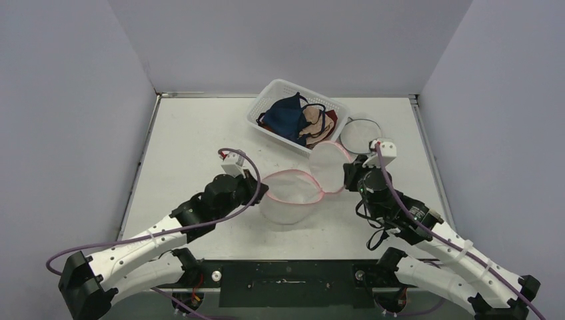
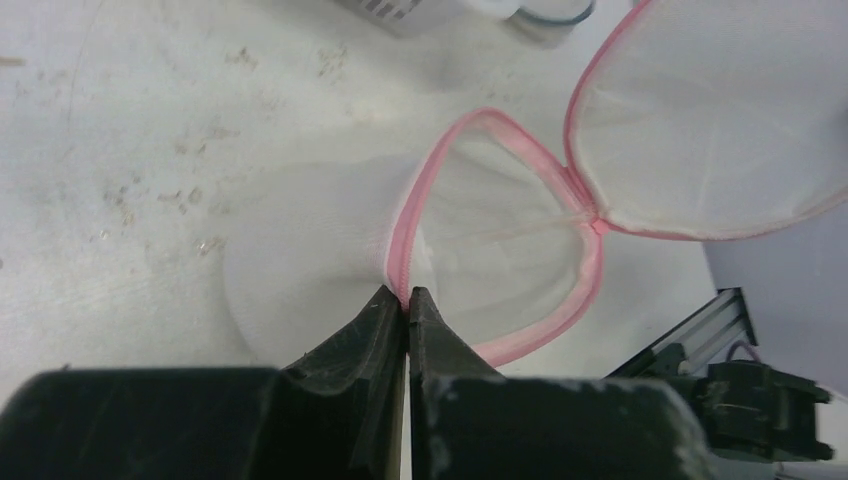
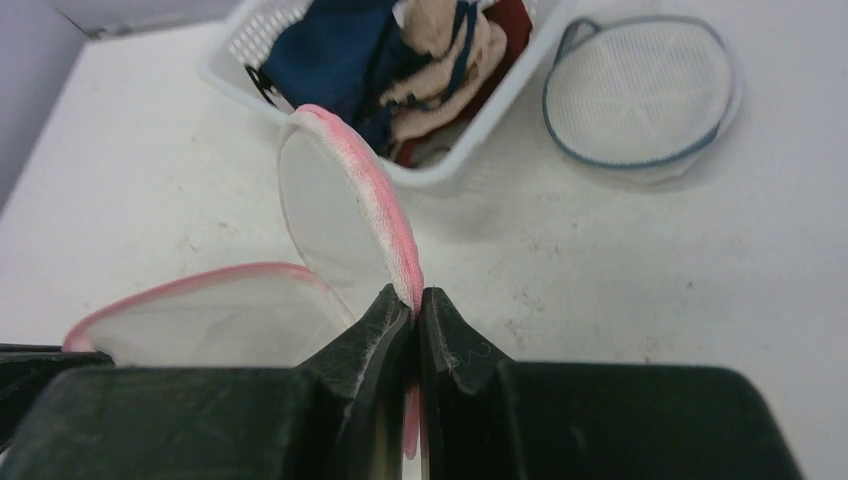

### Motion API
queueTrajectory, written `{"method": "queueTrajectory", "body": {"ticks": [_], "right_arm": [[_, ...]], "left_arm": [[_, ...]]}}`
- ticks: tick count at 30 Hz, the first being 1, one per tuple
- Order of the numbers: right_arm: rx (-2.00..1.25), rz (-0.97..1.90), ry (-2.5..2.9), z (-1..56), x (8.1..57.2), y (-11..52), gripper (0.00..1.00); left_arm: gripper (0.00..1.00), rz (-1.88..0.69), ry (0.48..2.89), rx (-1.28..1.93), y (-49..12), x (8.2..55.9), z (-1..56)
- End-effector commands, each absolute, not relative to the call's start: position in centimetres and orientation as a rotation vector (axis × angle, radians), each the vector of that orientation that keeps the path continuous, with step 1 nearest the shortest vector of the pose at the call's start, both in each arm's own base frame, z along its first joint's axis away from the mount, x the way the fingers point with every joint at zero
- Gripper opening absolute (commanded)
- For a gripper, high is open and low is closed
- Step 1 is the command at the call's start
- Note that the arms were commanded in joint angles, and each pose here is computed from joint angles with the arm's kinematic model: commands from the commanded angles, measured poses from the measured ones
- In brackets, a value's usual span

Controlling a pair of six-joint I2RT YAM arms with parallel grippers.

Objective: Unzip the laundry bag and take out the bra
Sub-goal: Close the laundry bag at the center of the board.

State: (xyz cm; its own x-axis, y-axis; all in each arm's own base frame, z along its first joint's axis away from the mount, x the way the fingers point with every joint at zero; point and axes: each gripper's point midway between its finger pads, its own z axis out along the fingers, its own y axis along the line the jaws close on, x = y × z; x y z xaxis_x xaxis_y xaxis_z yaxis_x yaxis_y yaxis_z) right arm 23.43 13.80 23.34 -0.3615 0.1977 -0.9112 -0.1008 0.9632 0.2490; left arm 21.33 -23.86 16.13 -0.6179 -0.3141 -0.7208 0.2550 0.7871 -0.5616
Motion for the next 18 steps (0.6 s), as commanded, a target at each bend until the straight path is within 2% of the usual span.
{"method": "queueTrajectory", "body": {"ticks": [1,4,8,11,13,18], "right_arm": [[0.091,0.316,1.734,32.4,24.4,13.1,0.05],[0.097,0.297,1.74,31.8,24.3,12.6,0.05],[0.095,0.256,1.822,26.5,24.2,12.6,0.05],[0.099,0.24,1.855,24.1,24.2,12.7,0.05],[0.089,0.238,1.841,25.0,24.5,13.0,0.05],[0.064,0.245,1.754,31.4,25.4,13.5,0.05]], "left_arm": [[0.0,-0.959,1.9,0.032,-26.2,22.5,25.2],[0.01,-0.987,1.948,0.03,-26.7,22.0,22.3],[0.01,-1.018,2.083,-0.048,-26.8,20.8,15.2],[0.01,-1.027,2.149,-0.053,-27.1,20.3,12.7],[0.01,-1.009,2.158,-0.028,-27.6,20.8,13.4],[0.02,-1.014,2.015,0.063,-29.1,22.9,21.8]]}}
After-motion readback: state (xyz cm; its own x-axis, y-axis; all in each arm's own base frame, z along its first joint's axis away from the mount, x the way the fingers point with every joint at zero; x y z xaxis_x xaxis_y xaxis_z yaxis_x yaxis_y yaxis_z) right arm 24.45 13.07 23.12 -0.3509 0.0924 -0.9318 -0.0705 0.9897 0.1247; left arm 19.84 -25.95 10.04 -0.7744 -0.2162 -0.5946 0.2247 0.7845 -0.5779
